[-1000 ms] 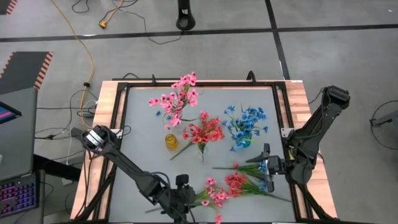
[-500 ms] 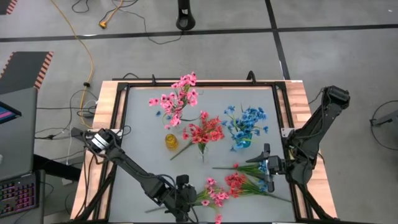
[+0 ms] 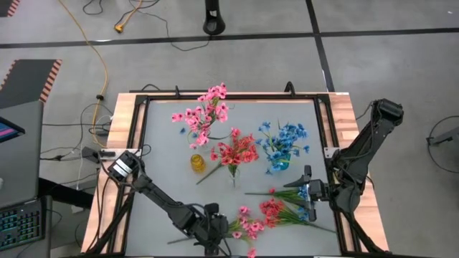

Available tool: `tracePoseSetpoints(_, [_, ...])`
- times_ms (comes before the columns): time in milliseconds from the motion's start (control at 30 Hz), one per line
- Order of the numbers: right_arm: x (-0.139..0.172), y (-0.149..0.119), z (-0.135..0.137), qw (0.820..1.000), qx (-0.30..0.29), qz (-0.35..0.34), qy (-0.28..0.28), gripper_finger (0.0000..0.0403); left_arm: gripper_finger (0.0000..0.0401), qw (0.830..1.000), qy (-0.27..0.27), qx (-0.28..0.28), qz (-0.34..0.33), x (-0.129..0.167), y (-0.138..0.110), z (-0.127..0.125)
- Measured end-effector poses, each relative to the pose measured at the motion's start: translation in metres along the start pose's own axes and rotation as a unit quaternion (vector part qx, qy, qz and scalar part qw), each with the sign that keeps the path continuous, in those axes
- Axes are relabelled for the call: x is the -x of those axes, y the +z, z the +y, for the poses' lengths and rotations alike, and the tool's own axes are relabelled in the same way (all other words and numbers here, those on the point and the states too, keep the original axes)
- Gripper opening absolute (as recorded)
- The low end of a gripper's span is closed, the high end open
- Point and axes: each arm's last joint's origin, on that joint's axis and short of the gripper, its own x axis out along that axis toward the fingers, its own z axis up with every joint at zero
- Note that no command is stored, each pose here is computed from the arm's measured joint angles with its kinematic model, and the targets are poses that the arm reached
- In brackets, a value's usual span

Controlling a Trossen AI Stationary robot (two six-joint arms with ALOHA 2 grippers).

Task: Sort flowers into vase by color
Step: Put the pink flowers into the top transparent bin

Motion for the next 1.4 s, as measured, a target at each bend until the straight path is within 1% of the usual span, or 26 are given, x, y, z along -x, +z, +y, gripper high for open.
tracePoseSetpoints(100, [0.000,0.000,0.000,1.000,0.000,0.000,0.000,0.0249,0.0173,1.000,0.002,0.003,0.002,-0.001,0.002,0.003])
tracePoseSetpoints(167, [0.000,0.000,0.000,1.000,0.000,0.000,0.000,0.0249,0.0152,1.000,0.004,0.007,0.002,-0.001,0.003,0.004])
tracePoseSetpoints(267, [0.000,0.000,0.000,1.000,-0.001,0.000,0.000,0.0249,0.0109,1.000,0.007,0.019,0.002,-0.001,0.003,0.006])
tracePoseSetpoints(433, [0.000,0.000,0.000,1.000,-0.001,0.000,0.000,0.0249,0.0026,1.000,0.007,0.031,0.004,0.001,0.005,0.006])
tracePoseSetpoints(500, [0.000,0.000,0.000,1.000,-0.001,0.000,0.000,0.0249,0.0010,0.999,0.006,0.034,0.007,0.003,0.005,0.007])
tracePoseSetpoints(633, [0.000,0.000,0.000,1.000,-0.002,0.000,0.000,0.0249,0.0009,0.999,-0.002,0.038,0.009,0.007,0.006,0.006])
tracePoseSetpoints(733, [0.000,0.000,0.000,1.000,-0.002,-0.001,0.000,0.0249,0.0003,0.999,-0.012,0.040,0.001,0.016,0.011,0.005])
tracePoseSetpoints(867, [0.000,0.000,0.000,1.000,-0.002,-0.001,0.000,0.0249,0.0002,0.999,-0.024,0.039,-0.026,0.036,0.022,0.003])
tracePoseSetpoints(1000, [0.000,0.000,0.000,1.000,-0.002,-0.001,0.000,0.0249,0.0002,0.995,-0.020,0.039,-0.085,0.068,0.038,0.003])
tracePoseSetpoints(1133, [0.000,0.000,0.000,1.000,-0.002,-0.001,0.000,0.0249,0.0001,0.988,-0.004,0.029,-0.154,0.107,0.053,0.007])
tracePoseSetpoints(1200, [0.000,0.000,0.000,1.000,-0.002,-0.001,0.000,0.0249,0.0001,0.982,0.015,0.018,-0.189,0.126,0.060,0.010])
tracePoseSetpoints(1267, [0.000,0.000,0.000,1.000,-0.002,-0.001,0.000,0.0249,0.0001,0.973,0.037,0.006,-0.226,0.147,0.066,0.014])
tracePoseSetpoints(1400, [0.000,0.000,0.000,1.000,-0.001,0.000,0.000,0.0249,0.0001,0.952,0.098,-0.029,-0.290,0.184,0.073,0.022])
